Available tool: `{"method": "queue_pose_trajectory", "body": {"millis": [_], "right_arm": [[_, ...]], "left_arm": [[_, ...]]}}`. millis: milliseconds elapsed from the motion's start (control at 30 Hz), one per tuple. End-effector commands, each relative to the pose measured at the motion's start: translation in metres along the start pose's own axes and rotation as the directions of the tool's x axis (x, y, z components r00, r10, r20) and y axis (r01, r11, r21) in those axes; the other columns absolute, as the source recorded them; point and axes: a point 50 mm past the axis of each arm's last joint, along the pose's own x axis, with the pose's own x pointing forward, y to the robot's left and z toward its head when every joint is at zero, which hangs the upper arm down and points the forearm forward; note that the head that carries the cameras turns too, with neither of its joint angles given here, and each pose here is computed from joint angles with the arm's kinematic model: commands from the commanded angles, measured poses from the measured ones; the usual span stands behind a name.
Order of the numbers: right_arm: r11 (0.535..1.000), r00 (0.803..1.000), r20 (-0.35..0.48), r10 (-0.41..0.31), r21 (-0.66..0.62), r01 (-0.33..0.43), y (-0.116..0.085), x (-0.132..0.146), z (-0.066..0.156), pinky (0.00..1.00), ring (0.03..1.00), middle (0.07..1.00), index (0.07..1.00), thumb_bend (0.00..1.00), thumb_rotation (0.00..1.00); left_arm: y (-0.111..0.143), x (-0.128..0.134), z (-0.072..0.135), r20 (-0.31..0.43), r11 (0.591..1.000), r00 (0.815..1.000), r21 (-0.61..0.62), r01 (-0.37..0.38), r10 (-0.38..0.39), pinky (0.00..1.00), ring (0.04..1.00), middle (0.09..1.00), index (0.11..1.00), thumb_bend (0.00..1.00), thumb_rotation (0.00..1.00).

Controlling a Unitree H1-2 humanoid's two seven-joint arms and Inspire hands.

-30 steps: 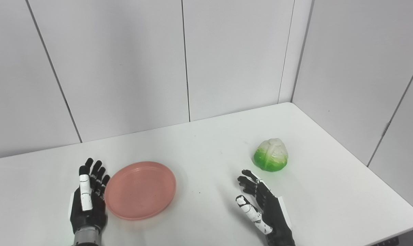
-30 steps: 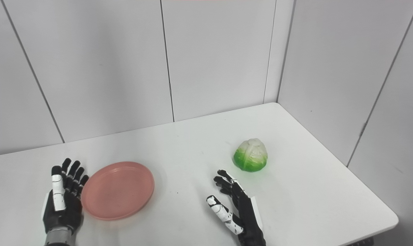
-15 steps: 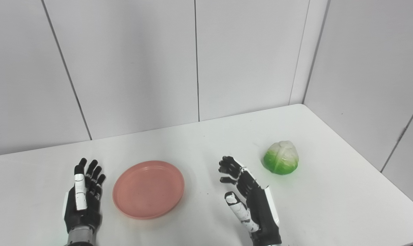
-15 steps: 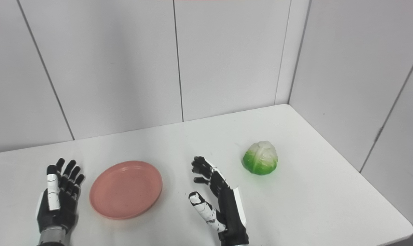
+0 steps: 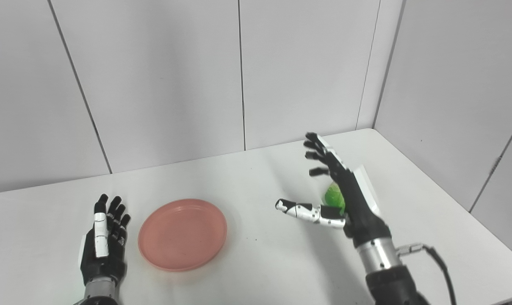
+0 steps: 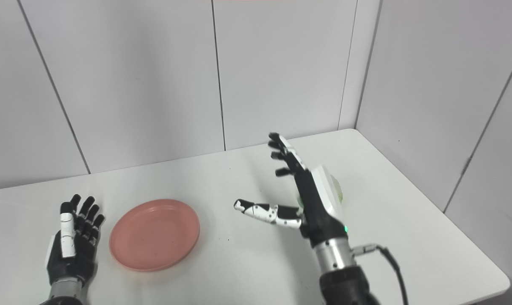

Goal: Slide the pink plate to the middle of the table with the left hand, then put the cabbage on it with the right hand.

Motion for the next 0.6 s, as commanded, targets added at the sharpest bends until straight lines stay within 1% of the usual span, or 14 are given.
{"method": "queue_pose_trajectory", "body": {"millis": [0, 33, 100, 133, 200, 267, 300, 367, 400, 433, 500, 567], "right_arm": [[0.994, 0.998, 0.058, 0.03, -0.105, -0.023, -0.022, 0.015, 0.006, 0.72, 0.866, 0.918, 0.889, 1.0, 0.41], [0.986, 0.996, 0.069, 0.05, -0.16, -0.038, -0.03, 0.022, 0.004, 0.72, 0.872, 0.922, 0.887, 1.0, 0.42], [0.973, 0.995, 0.07, 0.073, -0.223, -0.056, -0.041, 0.033, 0.003, 0.71, 0.871, 0.921, 0.879, 1.0, 0.45], [0.967, 0.994, 0.063, 0.089, -0.243, -0.071, -0.048, 0.04, 0.003, 0.71, 0.883, 0.929, 0.876, 1.0, 0.44], [0.952, 0.991, 0.053, 0.122, -0.29, -0.102, -0.061, 0.052, 0.003, 0.79, 0.916, 0.94, 0.886, 1.0, 0.4], [0.931, 0.988, 0.032, 0.151, -0.34, -0.132, -0.071, 0.063, 0.004, 0.8, 0.918, 0.939, 0.887, 1.0, 0.39], [0.921, 0.986, 0.017, 0.164, -0.361, -0.147, -0.076, 0.068, 0.004, 0.8, 0.913, 0.929, 0.891, 1.0, 0.33], [0.885, 0.98, -0.012, 0.199, -0.428, -0.184, -0.088, 0.083, 0.006, 0.78, 0.911, 0.926, 0.894, 1.0, 0.29], [0.875, 0.978, -0.019, 0.207, -0.444, -0.194, -0.091, 0.087, 0.006, 0.77, 0.913, 0.926, 0.89, 1.0, 0.27], [0.851, 0.974, -0.042, 0.223, -0.479, -0.215, -0.097, 0.095, 0.006, 0.76, 0.912, 0.925, 0.888, 1.0, 0.27], [0.817, 0.967, -0.081, 0.242, -0.52, -0.248, -0.106, 0.107, 0.005, 0.72, 0.903, 0.922, 0.887, 1.0, 0.29], [0.774, 0.953, -0.138, 0.268, -0.559, -0.299, -0.116, 0.119, 0.005, 0.7, 0.893, 0.919, 0.89, 1.0, 0.28]], "left_arm": [[-0.003, -0.006, -0.012, -0.025, 1.0, 1.0, -0.009, 0.007, -0.007, 0.99, 0.996, 0.972, 1.0, 0.89, 0.8], [-0.003, -0.007, -0.011, -0.025, 1.0, 1.0, -0.011, 0.007, -0.007, 0.99, 0.998, 0.974, 1.0, 0.89, 0.8], [-0.002, -0.007, -0.011, -0.025, 1.0, 1.0, -0.011, 0.007, -0.008, 0.99, 1.0, 0.979, 1.0, 0.89, 0.8], [-0.002, -0.007, -0.011, -0.025, 1.0, 1.0, -0.009, 0.007, -0.007, 0.99, 1.0, 0.98, 1.0, 0.89, 0.8], [-0.001, -0.007, -0.011, -0.026, 1.0, 1.0, -0.002, 0.007, -0.007, 0.98, 1.0, 0.977, 1.0, 0.89, 0.8], [0.0, -0.007, -0.011, -0.026, 1.0, 1.0, -0.001, 0.006, -0.006, 0.98, 1.0, 0.976, 1.0, 0.89, 0.81], [0.001, -0.007, -0.012, -0.027, 1.0, 1.0, -0.003, 0.005, -0.005, 0.98, 0.996, 0.971, 1.0, 0.9, 0.8], [0.0, -0.007, -0.011, -0.028, 1.0, 1.0, 0.0, 0.002, -0.002, 0.97, 0.992, 0.968, 1.0, 0.89, 0.8], [0.0, -0.008, -0.011, -0.027, 1.0, 1.0, 0.001, 0.001, -0.001, 0.97, 0.99, 0.966, 1.0, 0.89, 0.81], [0.0, -0.008, -0.011, -0.027, 1.0, 1.0, -0.003, 0.002, -0.002, 0.97, 0.992, 0.966, 1.0, 0.89, 0.8], [-0.001, -0.008, -0.011, -0.027, 1.0, 1.0, -0.005, 0.006, -0.006, 0.97, 0.998, 0.97, 1.0, 0.9, 0.8], [-0.001, -0.008, -0.011, -0.027, 1.0, 1.0, -0.006, 0.007, -0.007, 0.97, 0.997, 0.969, 1.0, 0.9, 0.8]]}}
